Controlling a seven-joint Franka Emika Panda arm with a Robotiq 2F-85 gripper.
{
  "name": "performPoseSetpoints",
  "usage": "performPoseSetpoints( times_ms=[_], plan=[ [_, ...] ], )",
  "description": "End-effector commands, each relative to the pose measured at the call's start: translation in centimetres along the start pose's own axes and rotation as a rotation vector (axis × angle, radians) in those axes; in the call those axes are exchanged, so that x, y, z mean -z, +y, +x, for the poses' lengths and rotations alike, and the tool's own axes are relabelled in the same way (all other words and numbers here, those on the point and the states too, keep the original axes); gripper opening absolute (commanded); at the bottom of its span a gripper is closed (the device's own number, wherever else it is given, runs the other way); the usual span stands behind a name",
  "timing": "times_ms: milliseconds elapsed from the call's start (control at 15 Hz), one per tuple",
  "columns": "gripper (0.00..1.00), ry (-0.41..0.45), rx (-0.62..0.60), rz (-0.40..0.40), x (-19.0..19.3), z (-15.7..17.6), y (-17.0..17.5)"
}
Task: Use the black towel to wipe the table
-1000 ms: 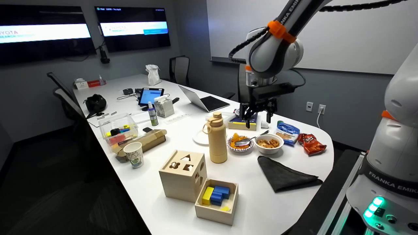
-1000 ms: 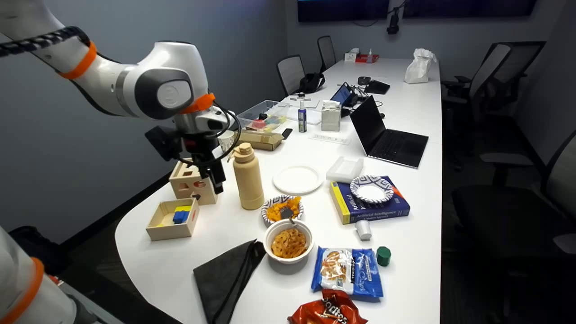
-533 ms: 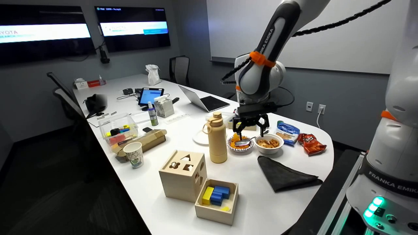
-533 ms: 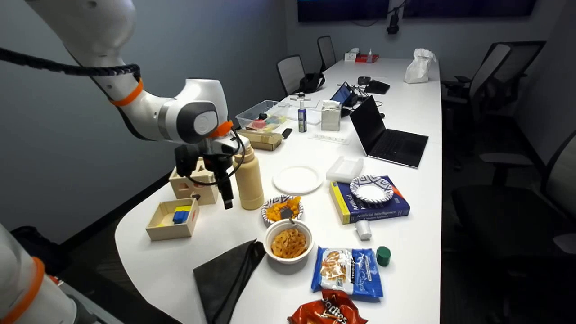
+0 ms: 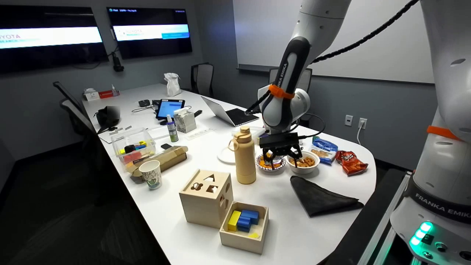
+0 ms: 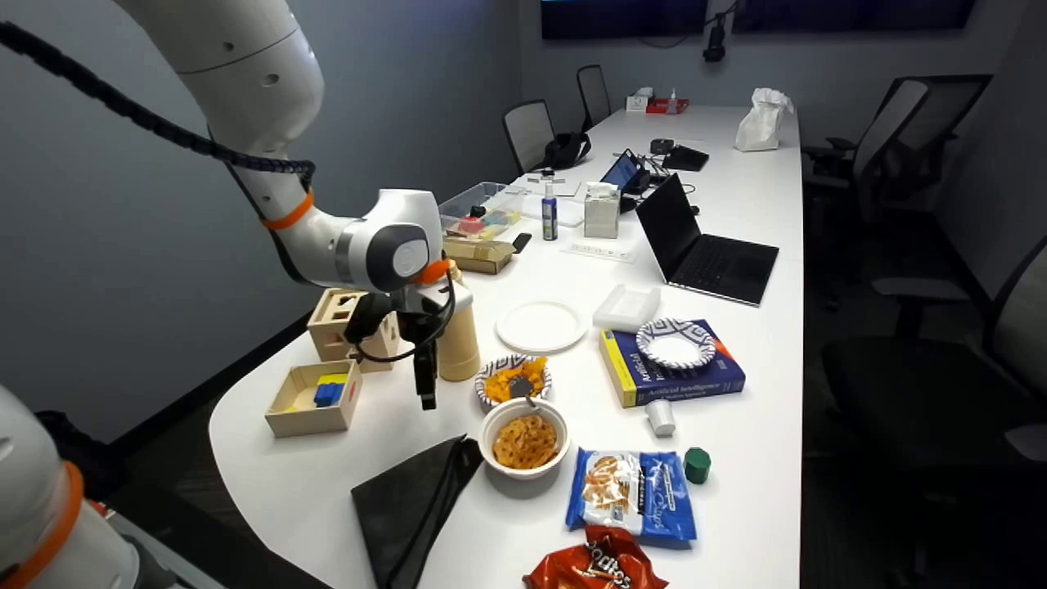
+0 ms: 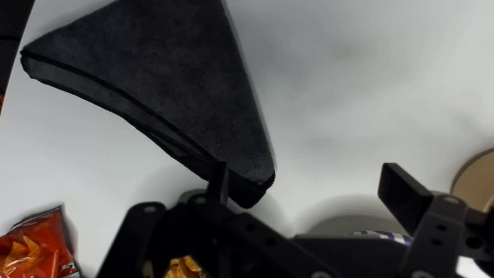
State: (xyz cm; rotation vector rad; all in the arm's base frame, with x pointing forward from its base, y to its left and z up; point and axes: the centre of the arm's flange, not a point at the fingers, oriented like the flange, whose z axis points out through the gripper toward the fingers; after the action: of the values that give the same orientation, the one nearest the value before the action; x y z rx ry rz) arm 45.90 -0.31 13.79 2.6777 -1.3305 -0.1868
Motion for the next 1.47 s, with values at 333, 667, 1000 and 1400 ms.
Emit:
performPoseSetpoints(
  times_ms=[333, 667, 1000, 1400],
  plan=[
    [1.0, -0.074, -0.173, -0.042, -5.2, 4.3, 0.3],
    [1.0, -0.111, -0.229, -0.054, -7.6, 4.8, 0.8],
    [1.0, -0.122, -0.27, -0.068, -8.6, 5.5, 1.1],
    [0.54, -0.124, -0.287, -0.088, -9.3, 6.2, 1.0]
  ],
)
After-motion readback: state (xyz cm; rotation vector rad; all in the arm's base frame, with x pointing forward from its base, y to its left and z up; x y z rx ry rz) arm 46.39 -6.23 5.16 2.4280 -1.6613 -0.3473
